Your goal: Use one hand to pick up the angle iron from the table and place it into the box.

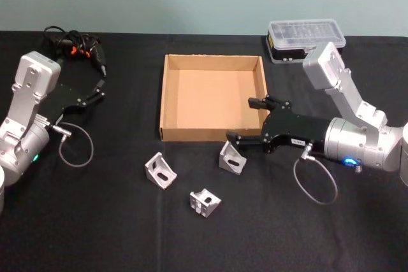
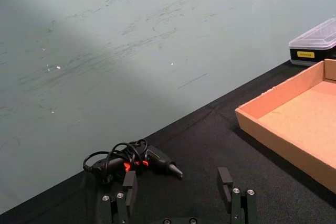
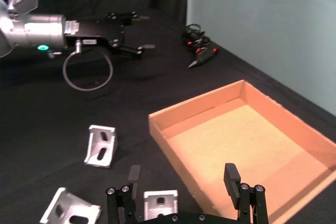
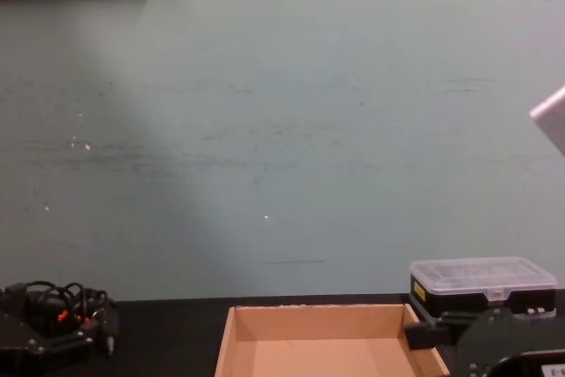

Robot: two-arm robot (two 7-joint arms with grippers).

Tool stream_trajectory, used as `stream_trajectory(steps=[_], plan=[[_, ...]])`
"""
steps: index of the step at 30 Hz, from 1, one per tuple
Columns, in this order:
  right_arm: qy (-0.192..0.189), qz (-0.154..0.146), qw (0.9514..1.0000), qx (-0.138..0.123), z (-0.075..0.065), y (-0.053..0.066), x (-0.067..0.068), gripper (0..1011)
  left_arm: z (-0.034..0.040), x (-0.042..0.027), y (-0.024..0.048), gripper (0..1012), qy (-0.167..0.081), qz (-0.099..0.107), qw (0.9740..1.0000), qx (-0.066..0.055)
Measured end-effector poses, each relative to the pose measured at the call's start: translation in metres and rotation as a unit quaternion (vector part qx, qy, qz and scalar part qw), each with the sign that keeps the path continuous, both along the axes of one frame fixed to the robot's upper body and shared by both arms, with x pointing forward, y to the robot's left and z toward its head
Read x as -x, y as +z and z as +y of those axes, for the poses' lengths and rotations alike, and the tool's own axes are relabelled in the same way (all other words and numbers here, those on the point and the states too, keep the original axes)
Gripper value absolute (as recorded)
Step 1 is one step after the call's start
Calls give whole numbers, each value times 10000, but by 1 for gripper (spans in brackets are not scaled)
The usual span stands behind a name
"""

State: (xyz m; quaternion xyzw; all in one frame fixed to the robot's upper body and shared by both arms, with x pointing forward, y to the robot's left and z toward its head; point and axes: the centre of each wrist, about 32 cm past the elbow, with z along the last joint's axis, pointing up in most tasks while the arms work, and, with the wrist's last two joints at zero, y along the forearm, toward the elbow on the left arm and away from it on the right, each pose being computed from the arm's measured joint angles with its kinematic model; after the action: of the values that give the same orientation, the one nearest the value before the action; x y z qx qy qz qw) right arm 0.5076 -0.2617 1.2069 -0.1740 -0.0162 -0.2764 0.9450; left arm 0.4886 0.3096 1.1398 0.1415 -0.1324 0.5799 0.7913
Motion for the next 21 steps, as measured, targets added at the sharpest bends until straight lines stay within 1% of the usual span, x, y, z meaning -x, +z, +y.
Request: stream_trajectory(steps=[4, 11, 21], plan=[[155, 84, 9998, 51, 22, -3, -12, 1003, 0, 0, 0, 1000, 0, 0, 10000, 0], [296, 166, 9993, 168, 29, 18, -28, 1003, 0, 0, 0, 1000, 0, 0, 10000, 0], [247, 315, 9983, 419, 20, 17, -32, 1003, 0, 0, 0, 1000, 0, 0, 10000, 0]])
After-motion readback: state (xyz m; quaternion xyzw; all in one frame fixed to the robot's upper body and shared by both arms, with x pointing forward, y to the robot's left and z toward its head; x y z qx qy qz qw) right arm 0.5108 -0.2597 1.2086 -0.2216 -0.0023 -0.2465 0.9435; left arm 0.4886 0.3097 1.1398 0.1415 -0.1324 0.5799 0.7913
